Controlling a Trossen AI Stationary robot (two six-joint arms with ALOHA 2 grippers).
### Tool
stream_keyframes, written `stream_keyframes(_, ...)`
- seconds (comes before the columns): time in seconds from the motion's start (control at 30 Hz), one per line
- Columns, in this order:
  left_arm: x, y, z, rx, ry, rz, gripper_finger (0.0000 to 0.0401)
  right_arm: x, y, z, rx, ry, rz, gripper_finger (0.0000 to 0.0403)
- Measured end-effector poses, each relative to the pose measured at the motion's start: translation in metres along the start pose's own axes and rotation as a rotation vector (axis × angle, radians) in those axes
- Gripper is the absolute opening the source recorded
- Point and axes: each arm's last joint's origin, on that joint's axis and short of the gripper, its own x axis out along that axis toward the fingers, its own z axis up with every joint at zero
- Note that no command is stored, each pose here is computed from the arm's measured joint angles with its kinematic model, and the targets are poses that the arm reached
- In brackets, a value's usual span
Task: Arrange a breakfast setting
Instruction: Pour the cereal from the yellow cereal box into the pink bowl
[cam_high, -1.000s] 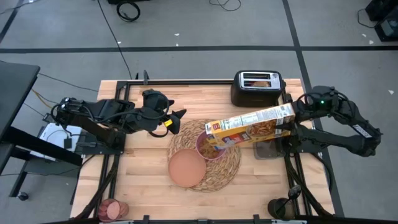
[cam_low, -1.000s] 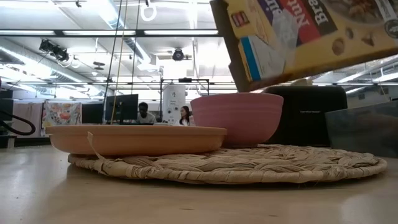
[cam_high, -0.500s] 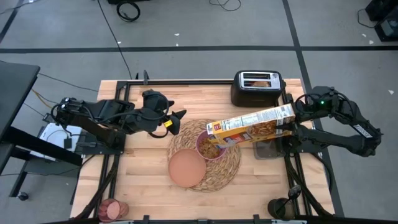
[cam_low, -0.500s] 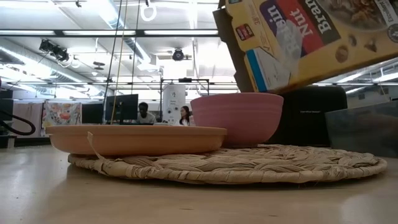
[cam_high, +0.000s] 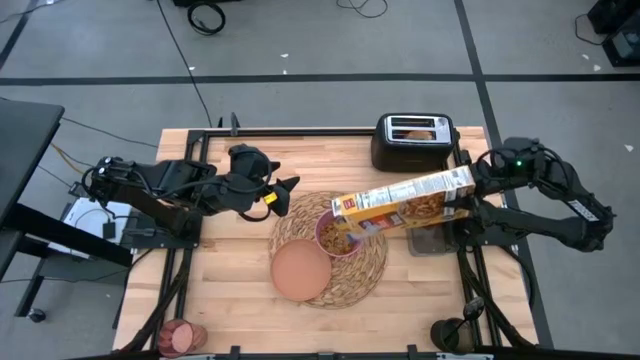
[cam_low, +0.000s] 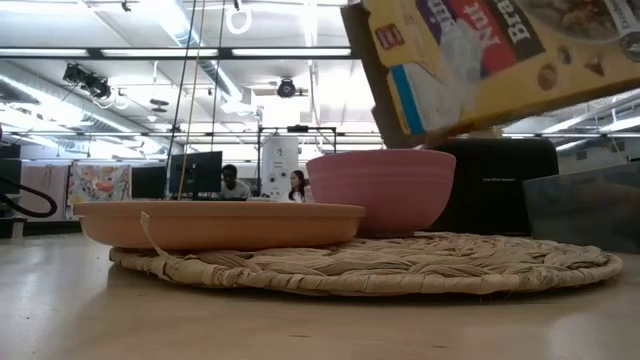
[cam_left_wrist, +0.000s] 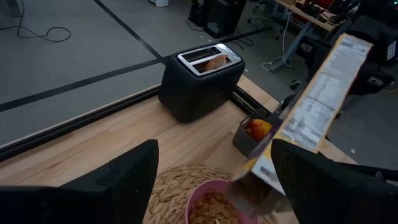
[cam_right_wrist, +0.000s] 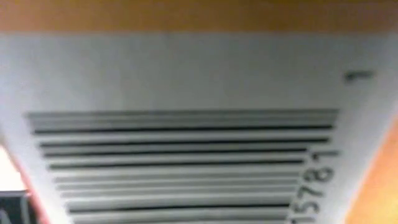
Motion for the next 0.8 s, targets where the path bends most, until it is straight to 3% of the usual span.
stream_keyframes(0.8, 0.0002, -0.0002, -0.0001, -0.002, -0.001, -0.001, 0.0315, 0.0046, -0.0024, 0.0024, -0.008, 0.006, 0.018, 0.0242)
